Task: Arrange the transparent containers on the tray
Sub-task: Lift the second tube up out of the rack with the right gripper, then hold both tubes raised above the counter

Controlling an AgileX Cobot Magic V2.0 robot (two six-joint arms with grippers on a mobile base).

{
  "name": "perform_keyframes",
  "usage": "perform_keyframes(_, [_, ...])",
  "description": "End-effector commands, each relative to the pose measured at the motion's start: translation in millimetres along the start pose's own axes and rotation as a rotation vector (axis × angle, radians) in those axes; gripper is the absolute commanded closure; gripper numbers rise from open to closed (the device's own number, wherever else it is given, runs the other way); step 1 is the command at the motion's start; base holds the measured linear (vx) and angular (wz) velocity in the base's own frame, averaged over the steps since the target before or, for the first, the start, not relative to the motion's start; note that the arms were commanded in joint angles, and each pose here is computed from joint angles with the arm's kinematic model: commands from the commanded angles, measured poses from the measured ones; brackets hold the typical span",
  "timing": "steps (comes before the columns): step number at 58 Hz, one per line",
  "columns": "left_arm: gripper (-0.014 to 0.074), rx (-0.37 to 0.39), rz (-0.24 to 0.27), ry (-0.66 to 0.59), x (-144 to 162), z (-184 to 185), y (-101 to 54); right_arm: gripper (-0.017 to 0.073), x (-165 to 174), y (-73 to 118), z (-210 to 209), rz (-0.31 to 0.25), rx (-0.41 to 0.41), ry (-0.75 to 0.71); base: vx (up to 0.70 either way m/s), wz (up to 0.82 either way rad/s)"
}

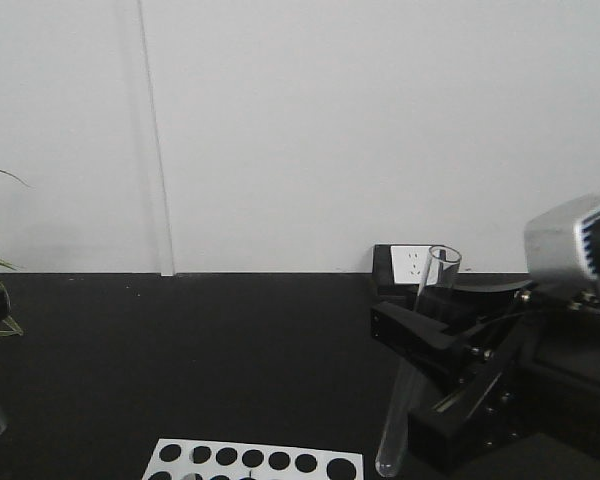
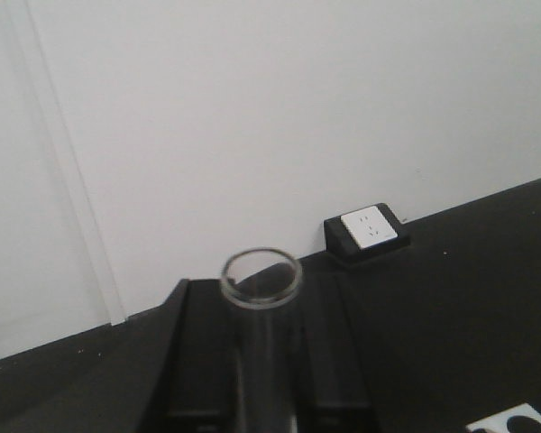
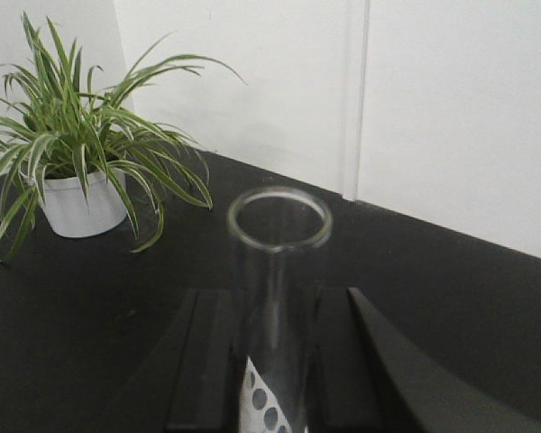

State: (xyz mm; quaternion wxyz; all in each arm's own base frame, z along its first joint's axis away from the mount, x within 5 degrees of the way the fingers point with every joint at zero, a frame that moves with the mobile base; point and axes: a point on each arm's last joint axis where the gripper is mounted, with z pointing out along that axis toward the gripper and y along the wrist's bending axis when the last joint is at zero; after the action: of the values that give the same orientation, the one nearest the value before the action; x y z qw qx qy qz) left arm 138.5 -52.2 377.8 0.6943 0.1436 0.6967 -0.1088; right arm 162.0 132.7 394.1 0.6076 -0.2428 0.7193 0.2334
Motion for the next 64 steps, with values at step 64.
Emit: perform_keyframes(64, [0.0511,0.002,-0.012,-0.139,-5.8,-37.9,-0.4,0.0499,-4.5,-0.8,-38.6,-0.011,0.004,-0.21,0.0,0.0])
